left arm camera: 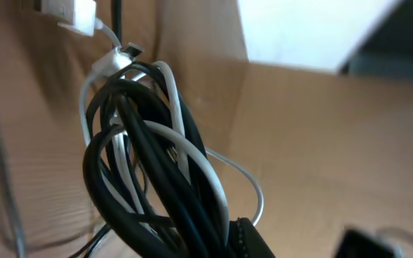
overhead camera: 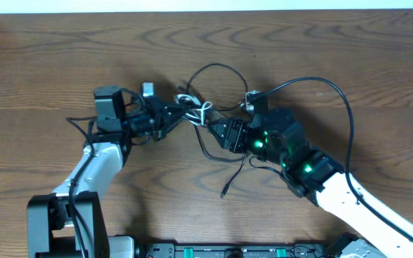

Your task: Untangle cables

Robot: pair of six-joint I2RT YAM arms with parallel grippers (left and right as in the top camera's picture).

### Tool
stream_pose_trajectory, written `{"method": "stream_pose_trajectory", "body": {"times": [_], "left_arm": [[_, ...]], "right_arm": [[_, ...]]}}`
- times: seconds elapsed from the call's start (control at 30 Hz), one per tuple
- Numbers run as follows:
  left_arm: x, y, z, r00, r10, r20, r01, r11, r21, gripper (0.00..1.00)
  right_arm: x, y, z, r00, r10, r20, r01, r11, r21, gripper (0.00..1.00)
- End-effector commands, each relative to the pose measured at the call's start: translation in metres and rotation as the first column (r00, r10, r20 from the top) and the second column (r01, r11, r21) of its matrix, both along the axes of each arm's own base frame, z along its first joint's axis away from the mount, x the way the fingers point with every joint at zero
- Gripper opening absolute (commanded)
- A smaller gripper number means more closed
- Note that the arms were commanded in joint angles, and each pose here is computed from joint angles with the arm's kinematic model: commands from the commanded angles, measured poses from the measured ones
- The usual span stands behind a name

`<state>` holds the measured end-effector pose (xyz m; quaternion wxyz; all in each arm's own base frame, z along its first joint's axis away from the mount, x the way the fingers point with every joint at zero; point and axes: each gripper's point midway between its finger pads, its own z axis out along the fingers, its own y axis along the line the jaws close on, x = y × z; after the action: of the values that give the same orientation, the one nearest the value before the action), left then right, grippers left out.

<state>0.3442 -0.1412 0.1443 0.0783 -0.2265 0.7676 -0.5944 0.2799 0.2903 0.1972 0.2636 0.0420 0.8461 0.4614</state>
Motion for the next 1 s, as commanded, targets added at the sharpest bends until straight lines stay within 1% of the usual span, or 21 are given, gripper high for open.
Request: {"method": "stream_pose_trajectory", "body": {"times": [0.0, 0.1, 0.17, 0.3, 0.4, 0.47, 0.57, 0.6, 0.67, 0.73, 0.77, 0.87, 0.9, 0.93, 0.97], "left_arm": [[-0.007, -0.019, 0.024, 0.983, -0.115, 0.144, 0.118, 0.993, -0.011, 0.08], [-0.009, -0.023, 0.024, 0.981, -0.127, 0.146, 0.13, 0.991, -0.011, 0.08], [-0.01, -0.025, 0.024, 0.981, -0.132, 0.146, 0.135, 0.991, -0.013, 0.08], [-0.012, -0.028, 0.025, 0.979, -0.143, 0.146, 0.146, 0.989, -0.014, 0.08], [-0.018, -0.033, 0.028, 0.973, -0.178, 0.149, 0.185, 0.982, -0.032, 0.08], [-0.024, -0.037, 0.031, 0.966, -0.21, 0.151, 0.219, 0.974, -0.05, 0.08], [-0.03, -0.042, 0.033, 0.958, -0.24, 0.154, 0.252, 0.966, -0.064, 0.08], [-0.031, -0.043, 0.033, 0.957, -0.244, 0.155, 0.257, 0.964, -0.065, 0.08], [-0.032, -0.045, 0.034, 0.955, -0.25, 0.157, 0.262, 0.963, -0.065, 0.08], [-0.032, -0.046, 0.034, 0.953, -0.254, 0.164, 0.267, 0.962, -0.062, 0.08], [-0.033, -0.047, 0.034, 0.952, -0.259, 0.165, 0.272, 0.96, -0.061, 0.08], [-0.037, -0.051, 0.035, 0.945, -0.28, 0.168, 0.295, 0.953, -0.068, 0.08], [-0.039, -0.053, 0.035, 0.943, -0.288, 0.168, 0.302, 0.951, -0.069, 0.08], [-0.041, -0.057, 0.035, 0.939, -0.298, 0.17, 0.313, 0.947, -0.068, 0.08], [-0.041, -0.058, 0.034, 0.938, -0.301, 0.173, 0.315, 0.947, -0.064, 0.08]], "right_arm": [[0.011, -0.003, -0.022, 0.974, -0.136, -0.178, 0.145, 0.989, 0.035, 0.54], [0.019, -0.002, -0.035, 0.963, -0.164, -0.212, 0.175, 0.984, 0.032, 0.54], [0.028, 0.001, -0.041, 0.963, -0.171, -0.208, 0.184, 0.982, 0.044, 0.53], [0.048, 0.009, -0.041, 0.971, -0.177, -0.16, 0.193, 0.977, 0.095, 0.53], [0.067, 0.007, -0.041, 0.973, -0.219, -0.072, 0.226, 0.969, 0.097, 0.54], [0.078, 0.001, -0.045, 0.962, -0.268, -0.054, 0.272, 0.958, 0.093, 0.55], [0.085, 0.001, -0.042, 0.962, -0.268, -0.051, 0.272, 0.954, 0.127, 0.54], [0.086, 0.002, -0.04, 0.964, -0.263, -0.047, 0.267, 0.954, 0.139, 0.51], [0.091, 0.0, -0.034, 0.965, -0.262, -0.016, 0.262, 0.953, 0.154, 0.41], [0.097, -0.002, -0.02, 0.966, -0.247, 0.076, 0.232, 0.958, 0.168, 0.22], [0.1, -0.003, -0.01, 0.964, -0.235, 0.122, 0.211, 0.961, 0.182, 0.17], [0.109, -0.015, 0.025, 0.932, -0.216, 0.29, 0.158, 0.965, 0.208, 0.15], [0.113, -0.024, 0.035, 0.917, -0.229, 0.328, 0.166, 0.964, 0.21, 0.15], [0.12, -0.044, 0.052, 0.882, -0.258, 0.396, 0.193, 0.961, 0.196, 0.14], [0.122, -0.054, 0.058, 0.867, -0.267, 0.421, 0.206, 0.961, 0.185, 0.14]]}}
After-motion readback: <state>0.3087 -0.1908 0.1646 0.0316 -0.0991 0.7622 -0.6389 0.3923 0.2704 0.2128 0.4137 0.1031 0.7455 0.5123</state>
